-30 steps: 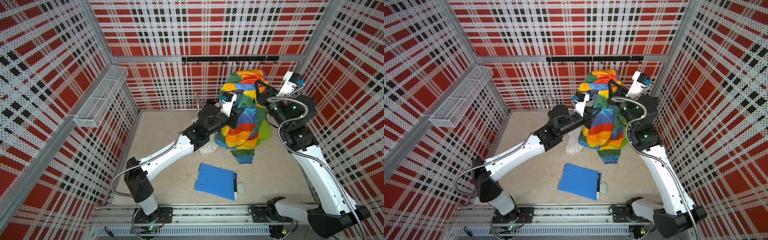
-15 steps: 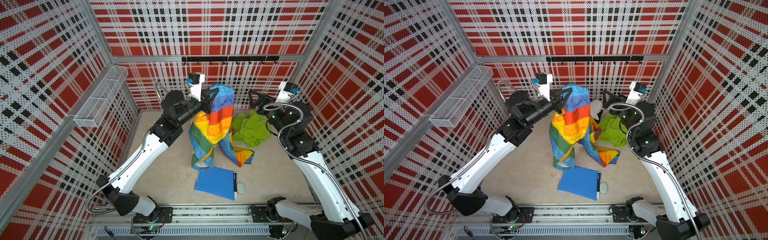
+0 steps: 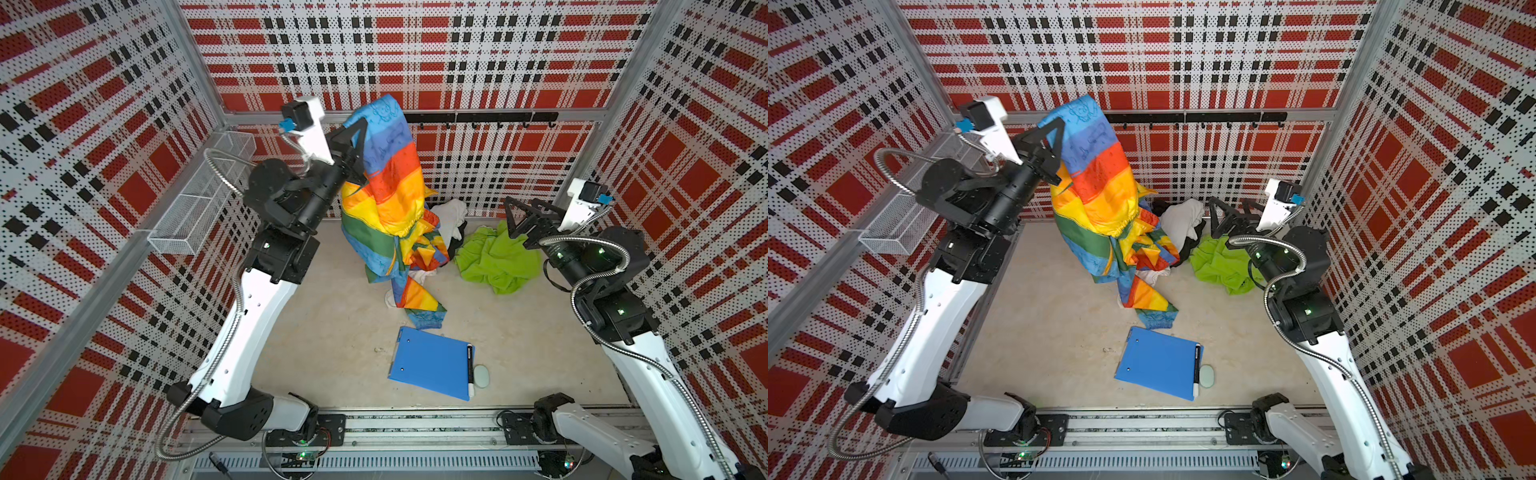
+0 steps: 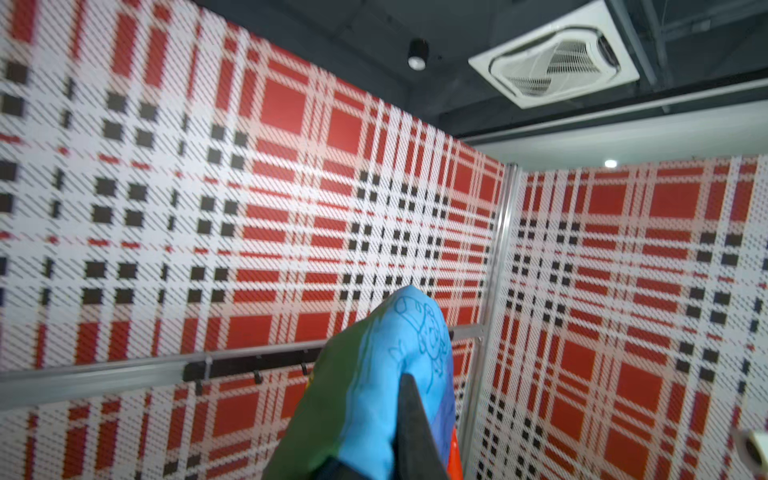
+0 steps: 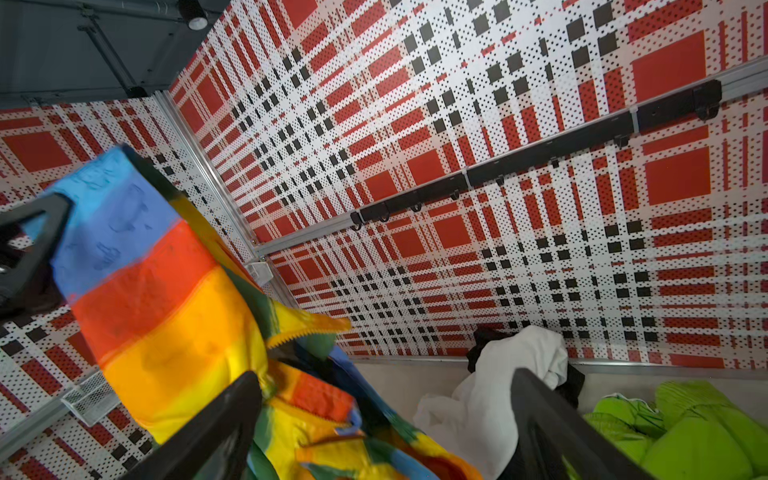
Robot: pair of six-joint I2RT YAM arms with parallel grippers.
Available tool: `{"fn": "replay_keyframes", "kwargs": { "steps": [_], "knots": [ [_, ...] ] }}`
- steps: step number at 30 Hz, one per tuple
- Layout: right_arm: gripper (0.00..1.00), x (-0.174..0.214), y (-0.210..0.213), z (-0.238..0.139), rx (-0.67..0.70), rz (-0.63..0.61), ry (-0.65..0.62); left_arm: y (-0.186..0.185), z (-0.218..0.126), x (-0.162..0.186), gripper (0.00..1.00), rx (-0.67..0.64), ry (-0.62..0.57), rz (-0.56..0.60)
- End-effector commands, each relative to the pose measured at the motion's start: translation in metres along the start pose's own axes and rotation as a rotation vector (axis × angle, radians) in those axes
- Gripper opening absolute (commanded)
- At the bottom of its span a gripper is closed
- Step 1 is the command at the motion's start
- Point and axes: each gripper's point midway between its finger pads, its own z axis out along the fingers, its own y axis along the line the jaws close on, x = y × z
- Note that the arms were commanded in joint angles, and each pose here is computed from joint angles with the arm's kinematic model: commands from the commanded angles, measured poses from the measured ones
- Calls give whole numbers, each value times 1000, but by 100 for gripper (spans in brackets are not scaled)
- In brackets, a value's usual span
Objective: Pick out a specific cloth from the pile
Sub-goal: 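Lift the rainbow cloth with the left gripper while the right gripper releases and withdraws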
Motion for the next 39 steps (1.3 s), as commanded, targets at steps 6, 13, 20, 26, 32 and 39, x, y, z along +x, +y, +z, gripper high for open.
{"fn": "replay_keyframes", "kwargs": {
  "steps": [6, 13, 20, 26, 32, 39],
  "knots": [
    [100, 15, -5, -7, 7, -47, 29, 15, -64, -155, 0, -107, -413, 116],
    [100, 31, -9, -4, 0, -37, 67, 52, -67, -160, 0, -193, -395, 173],
    [100, 55, -7, -3, -47, -34, 128, 104, -55, -129, 0, -192, -325, 92],
    [100, 83, 15, -11, -222, -62, 193, 118, -44, -111, 0, -179, -282, 72],
    [100, 108, 50, -25, -479, -65, 291, 117, -38, -114, 0, -162, -285, 67],
    [100, 109, 44, -23, -446, -62, 285, 121, -36, -110, 0, -178, -268, 87]
  ]
}}
